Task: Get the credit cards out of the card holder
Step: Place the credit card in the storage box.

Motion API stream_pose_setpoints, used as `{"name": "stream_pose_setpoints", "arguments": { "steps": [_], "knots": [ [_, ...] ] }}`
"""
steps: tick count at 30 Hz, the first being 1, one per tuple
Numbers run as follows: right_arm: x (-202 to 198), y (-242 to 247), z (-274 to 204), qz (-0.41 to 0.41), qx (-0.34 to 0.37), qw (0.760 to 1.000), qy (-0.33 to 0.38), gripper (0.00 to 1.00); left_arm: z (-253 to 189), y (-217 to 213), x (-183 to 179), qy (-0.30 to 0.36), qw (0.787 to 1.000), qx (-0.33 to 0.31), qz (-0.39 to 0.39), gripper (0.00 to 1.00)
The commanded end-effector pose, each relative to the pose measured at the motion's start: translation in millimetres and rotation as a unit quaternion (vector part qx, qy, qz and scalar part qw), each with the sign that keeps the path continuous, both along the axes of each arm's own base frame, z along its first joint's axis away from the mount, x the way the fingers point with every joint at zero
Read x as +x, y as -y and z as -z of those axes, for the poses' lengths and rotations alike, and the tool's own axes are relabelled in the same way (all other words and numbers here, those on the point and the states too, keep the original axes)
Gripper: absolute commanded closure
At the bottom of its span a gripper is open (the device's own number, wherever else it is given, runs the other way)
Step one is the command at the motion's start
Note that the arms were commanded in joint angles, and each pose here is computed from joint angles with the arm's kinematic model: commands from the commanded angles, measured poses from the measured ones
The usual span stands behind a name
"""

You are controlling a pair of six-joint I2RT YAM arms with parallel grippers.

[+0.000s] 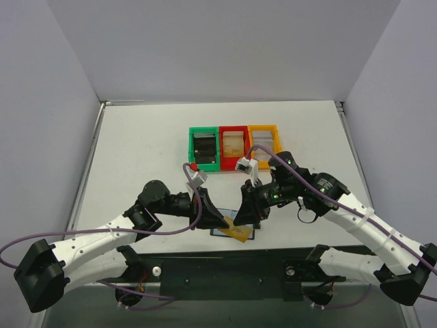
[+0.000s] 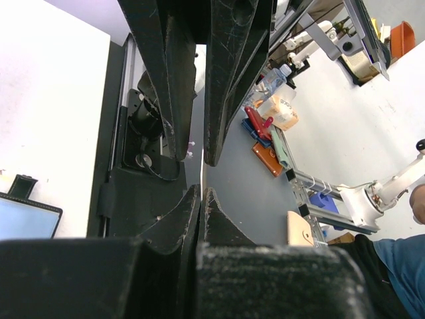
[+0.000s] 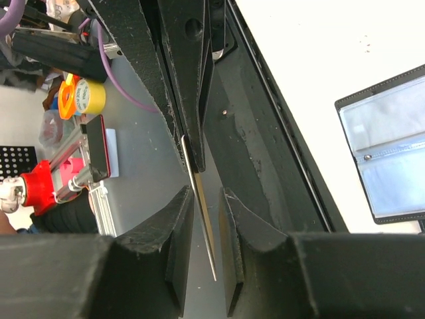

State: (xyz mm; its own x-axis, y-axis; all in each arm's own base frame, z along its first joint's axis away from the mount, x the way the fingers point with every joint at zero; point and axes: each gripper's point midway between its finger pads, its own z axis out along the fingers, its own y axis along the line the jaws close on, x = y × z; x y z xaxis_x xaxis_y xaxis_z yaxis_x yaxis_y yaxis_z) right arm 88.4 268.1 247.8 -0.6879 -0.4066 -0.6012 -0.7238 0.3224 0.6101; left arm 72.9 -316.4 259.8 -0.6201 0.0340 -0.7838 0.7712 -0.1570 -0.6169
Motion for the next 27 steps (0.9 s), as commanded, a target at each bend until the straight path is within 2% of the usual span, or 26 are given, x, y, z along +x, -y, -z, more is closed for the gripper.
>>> {"name": "stream_pose_setpoints", "arguments": {
  "steps": [1,5,8,10,12,13,14,15,18,19,20,24,25,27],
  "knots": [
    [-4.1,2.5,-5.2,-0.008,0.014,1.000,0.002,0.83,-14.0,-2.3,-3.2,0.024,0.999,-0.029,0.009,1.00],
    [-3.8,2.8,-3.4,-0.008,0.012,1.000,0.000,0.89,-13.3,-2.5,-2.2,0.024,0.999,-0.029,0.006,1.00],
    [-4.6,2.9,-4.9,-0.011,0.015,1.000,0.000,1.00,-13.7,-2.8,-2.6,0.024,0.999,-0.029,0.007,1.00],
    [-5.9,3.0,-5.2,-0.014,0.017,1.000,-0.001,1.00,-13.7,-2.1,-1.7,0.023,0.999,-0.028,0.005,1.00],
    [-4.5,3.1,-4.5,-0.011,0.014,1.000,0.000,1.00,-13.1,-1.4,1.6,0.023,0.999,-0.023,-0.001,0.84],
    [-4.1,3.0,-4.9,-0.010,0.014,1.000,0.002,1.00,-13.8,-0.9,2.7,0.024,1.000,-0.020,-0.004,0.72],
    [-3.5,2.8,-6.4,-0.010,0.015,1.000,0.004,1.00,-12.8,-1.0,4.9,0.022,1.000,-0.016,-0.010,0.67],
    [-3.2,2.5,-6.6,-0.011,0.015,1.000,0.004,1.00,-15.0,-1.6,5.2,0.026,0.999,-0.019,-0.012,0.55],
    [1.5,2.2,-7.6,-0.005,0.010,1.000,0.011,1.00,-13.5,-3.5,11.9,0.022,0.999,-0.006,-0.035,0.36],
    [3.6,2.7,-8.0,-0.003,0.004,1.000,0.013,1.00,-16.8,-5.7,15.5,0.024,0.998,-0.008,-0.049,0.24],
    [7.1,3.8,-8.6,0.003,0.001,1.000,0.014,1.00,-13.0,-8.1,19.8,0.019,0.998,0.003,-0.059,0.18],
    [42.7,15.9,-7.1,0.062,-0.043,0.996,0.043,1.00,-20.3,-34.2,58.3,0.008,0.986,0.014,-0.167,0.17],
    [58.9,20.7,-6.1,0.090,-0.065,0.992,0.061,1.00,-30.6,-49.8,75.6,0.017,0.975,0.001,-0.222,0.17],
    [89.4,29.2,-6.6,0.139,-0.100,0.980,0.102,1.00,-35.9,-70.4,92.2,0.024,0.958,0.001,-0.285,0.16]
  ]
}}
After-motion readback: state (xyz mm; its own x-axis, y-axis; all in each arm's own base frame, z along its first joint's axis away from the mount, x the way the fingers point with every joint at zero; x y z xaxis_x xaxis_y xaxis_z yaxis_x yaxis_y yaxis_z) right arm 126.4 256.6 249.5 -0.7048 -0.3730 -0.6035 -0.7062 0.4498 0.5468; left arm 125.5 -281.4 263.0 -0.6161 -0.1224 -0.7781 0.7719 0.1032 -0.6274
